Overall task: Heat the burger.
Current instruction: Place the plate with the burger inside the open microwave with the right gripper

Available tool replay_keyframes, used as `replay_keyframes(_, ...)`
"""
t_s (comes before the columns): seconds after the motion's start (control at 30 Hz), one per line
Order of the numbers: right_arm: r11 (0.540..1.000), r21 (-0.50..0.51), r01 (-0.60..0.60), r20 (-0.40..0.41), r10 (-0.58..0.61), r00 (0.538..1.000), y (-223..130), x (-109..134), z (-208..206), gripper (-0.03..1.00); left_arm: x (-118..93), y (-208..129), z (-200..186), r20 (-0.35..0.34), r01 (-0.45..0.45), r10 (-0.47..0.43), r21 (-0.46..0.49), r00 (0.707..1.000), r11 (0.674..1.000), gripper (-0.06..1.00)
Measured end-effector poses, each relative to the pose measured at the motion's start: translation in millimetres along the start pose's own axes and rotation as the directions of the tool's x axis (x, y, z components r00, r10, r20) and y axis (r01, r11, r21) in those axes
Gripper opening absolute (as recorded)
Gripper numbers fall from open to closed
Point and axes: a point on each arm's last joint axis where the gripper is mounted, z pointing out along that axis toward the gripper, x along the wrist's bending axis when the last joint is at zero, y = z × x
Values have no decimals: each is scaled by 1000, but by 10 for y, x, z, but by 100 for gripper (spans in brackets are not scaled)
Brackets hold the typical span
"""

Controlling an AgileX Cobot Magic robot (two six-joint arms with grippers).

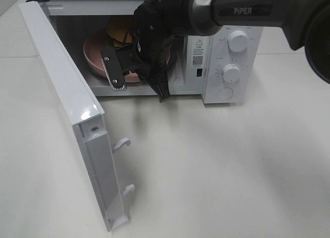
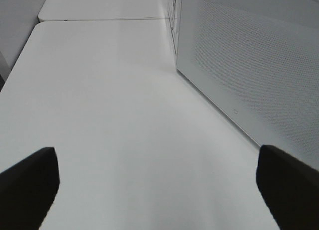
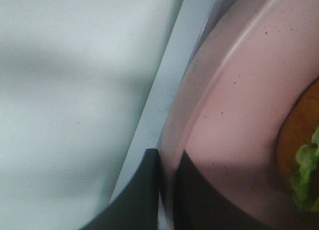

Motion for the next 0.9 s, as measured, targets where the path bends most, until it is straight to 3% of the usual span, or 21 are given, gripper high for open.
replay_keyframes(0.9, 1000, -9, -13, 30, 13, 999, -4, -153, 171, 2, 11, -1, 0, -12, -7, 7, 1, 1000, 1000, 100)
